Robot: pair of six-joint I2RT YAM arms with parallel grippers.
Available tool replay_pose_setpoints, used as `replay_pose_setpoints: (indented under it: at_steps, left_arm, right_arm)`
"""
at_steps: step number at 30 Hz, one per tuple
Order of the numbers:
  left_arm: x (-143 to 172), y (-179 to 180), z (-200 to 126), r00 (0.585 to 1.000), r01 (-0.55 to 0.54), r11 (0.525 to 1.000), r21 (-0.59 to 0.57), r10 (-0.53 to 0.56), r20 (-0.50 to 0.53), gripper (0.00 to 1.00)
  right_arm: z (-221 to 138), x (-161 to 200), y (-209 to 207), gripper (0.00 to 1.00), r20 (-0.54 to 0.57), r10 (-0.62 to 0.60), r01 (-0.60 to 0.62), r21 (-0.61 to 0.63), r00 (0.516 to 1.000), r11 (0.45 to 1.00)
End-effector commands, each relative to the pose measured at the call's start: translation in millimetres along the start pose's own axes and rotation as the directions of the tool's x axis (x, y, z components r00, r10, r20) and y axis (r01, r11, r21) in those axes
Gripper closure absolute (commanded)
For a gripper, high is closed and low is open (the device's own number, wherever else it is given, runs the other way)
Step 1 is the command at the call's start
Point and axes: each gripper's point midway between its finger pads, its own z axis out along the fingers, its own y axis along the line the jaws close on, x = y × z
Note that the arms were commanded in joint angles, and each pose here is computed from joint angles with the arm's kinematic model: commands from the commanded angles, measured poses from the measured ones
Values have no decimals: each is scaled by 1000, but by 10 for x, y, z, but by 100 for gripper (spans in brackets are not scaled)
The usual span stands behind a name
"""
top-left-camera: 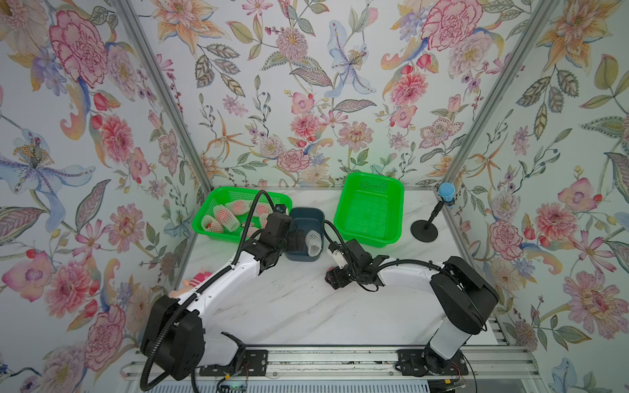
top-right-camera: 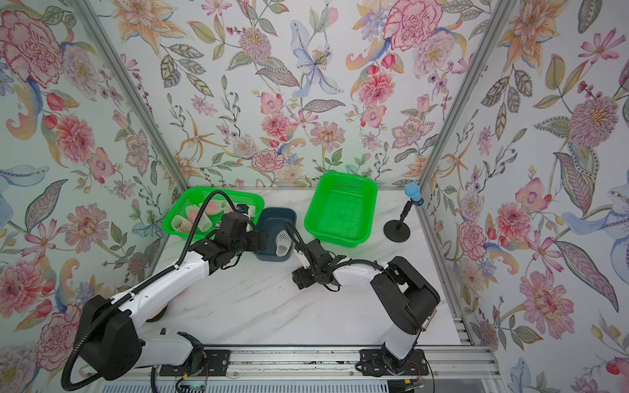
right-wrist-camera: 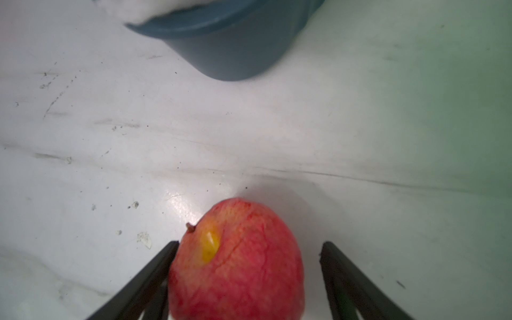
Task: Remove foam nets from apples
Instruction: Pick up the apple from the center of the board, then place the apple in the basket.
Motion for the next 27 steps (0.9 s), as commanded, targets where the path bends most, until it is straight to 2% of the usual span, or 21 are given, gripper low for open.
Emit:
replay_pose_setpoints:
  at_steps: [1, 4, 9, 15, 19, 27]
  left_arm:
    - [84, 81, -40, 1000, -12, 1000, -5, 12, -19, 1]
    - [104, 83, -50, 1000, -14, 1000, 5, 14, -20, 1]
    - [129, 69, -69, 999, -26, 999, 22, 27, -17, 1]
    - [203, -125, -46, 997, -66, 988, 138, 72, -38, 1]
    - [230, -249, 16, 996, -62, 979, 196, 73, -50, 1]
    - [288, -380, 220, 991, -72, 974, 216, 95, -97, 4]
  right_arm:
    - [-59, 7, 29, 28, -15, -16, 16, 9, 1000, 1000]
    - [-137, 10, 41, 35, -16, -25, 25, 10, 1000, 1000]
    - [-390, -147, 76, 39, 39, -46, 46, -2, 998, 999]
    - [-796, -432, -30, 45, 128, -27, 30, -23, 991, 999]
    - [-1071, -666, -361, 45, 212, 42, -39, -19, 976, 999]
    - [-1483, -1041, -1061, 43, 313, 141, -157, 28, 939, 987]
